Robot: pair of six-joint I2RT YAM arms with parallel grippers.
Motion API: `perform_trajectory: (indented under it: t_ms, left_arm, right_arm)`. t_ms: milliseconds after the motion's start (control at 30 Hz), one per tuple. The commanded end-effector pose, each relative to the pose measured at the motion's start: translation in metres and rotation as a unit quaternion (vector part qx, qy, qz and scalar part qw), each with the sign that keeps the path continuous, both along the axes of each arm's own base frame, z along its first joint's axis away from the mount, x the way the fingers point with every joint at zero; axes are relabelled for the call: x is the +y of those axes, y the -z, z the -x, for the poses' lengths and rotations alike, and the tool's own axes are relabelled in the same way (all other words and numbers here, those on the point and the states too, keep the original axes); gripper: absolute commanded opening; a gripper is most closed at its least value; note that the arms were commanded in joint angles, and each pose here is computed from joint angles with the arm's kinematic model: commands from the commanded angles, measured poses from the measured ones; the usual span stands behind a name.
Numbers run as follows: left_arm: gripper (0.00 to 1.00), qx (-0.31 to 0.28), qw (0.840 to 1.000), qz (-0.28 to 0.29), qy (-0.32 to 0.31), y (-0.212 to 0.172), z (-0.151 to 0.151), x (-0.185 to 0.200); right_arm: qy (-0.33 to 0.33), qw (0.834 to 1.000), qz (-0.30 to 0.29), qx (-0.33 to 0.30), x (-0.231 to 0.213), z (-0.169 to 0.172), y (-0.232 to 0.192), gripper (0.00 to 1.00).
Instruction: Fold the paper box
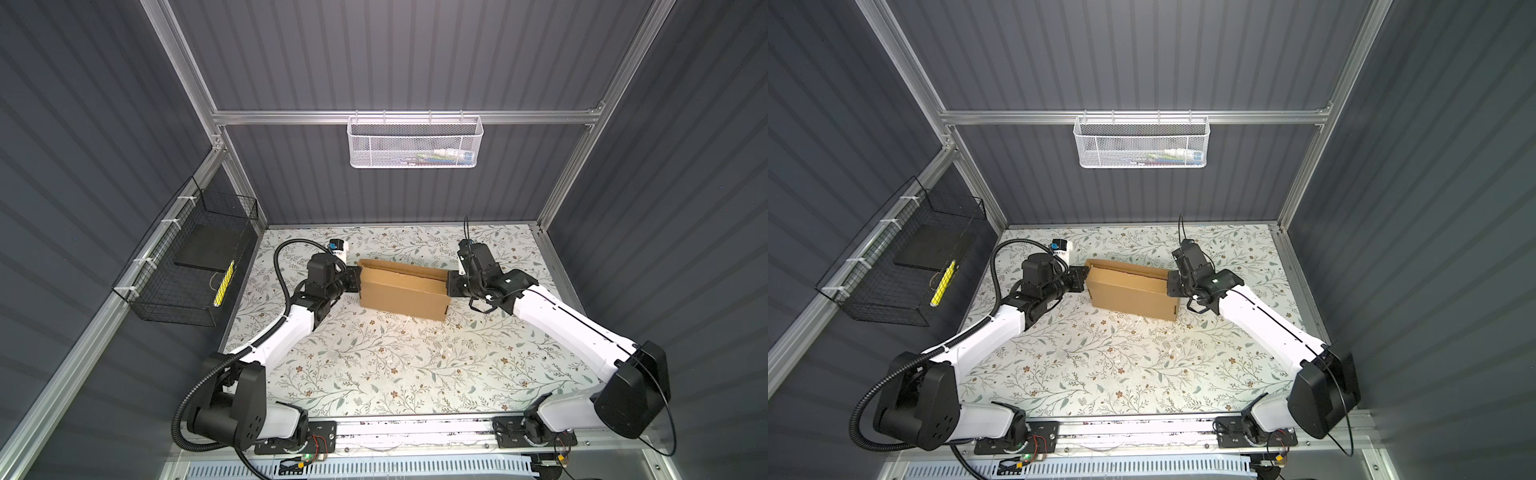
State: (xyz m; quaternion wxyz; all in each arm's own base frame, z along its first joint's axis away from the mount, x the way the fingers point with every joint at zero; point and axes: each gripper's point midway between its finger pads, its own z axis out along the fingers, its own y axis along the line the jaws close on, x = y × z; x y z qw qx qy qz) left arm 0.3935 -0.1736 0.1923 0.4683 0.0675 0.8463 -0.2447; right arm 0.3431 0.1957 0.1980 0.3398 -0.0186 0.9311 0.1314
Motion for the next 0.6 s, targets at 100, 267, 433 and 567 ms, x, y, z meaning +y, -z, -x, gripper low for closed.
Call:
perform_trajectory:
  t_ms: [100, 267, 433, 567]
  left_arm:
    - [0.00, 0.068, 0.998, -0.009, 0.010, 0.0415, 0.0157, -0.0020]
    - [0.00, 0.069, 0.997, -0.008, 0.010, 0.0421, 0.0160, -0.0025]
    - [0.00, 0.071, 0.997, -0.008, 0.010, 0.0438, 0.0169, -0.0019]
    - [0.00, 0.071, 0.997, -0.008, 0.009, 0.0441, 0.0165, -0.0019]
  right_arm:
    - [0.002, 1.000, 0.012, -0.001, -0.0085, 0.0048, -0.0017, 0.12]
    - [0.002, 1.000, 0.013, 0.000, -0.0093, 0.0056, -0.0011, 0.11]
    - [-0.001, 1.000, 0.014, 0.001, -0.0086, 0.0063, -0.0003, 0.10]
    - [-0.002, 1.000, 0.015, 0.000, -0.0094, 0.0074, -0.0013, 0.10]
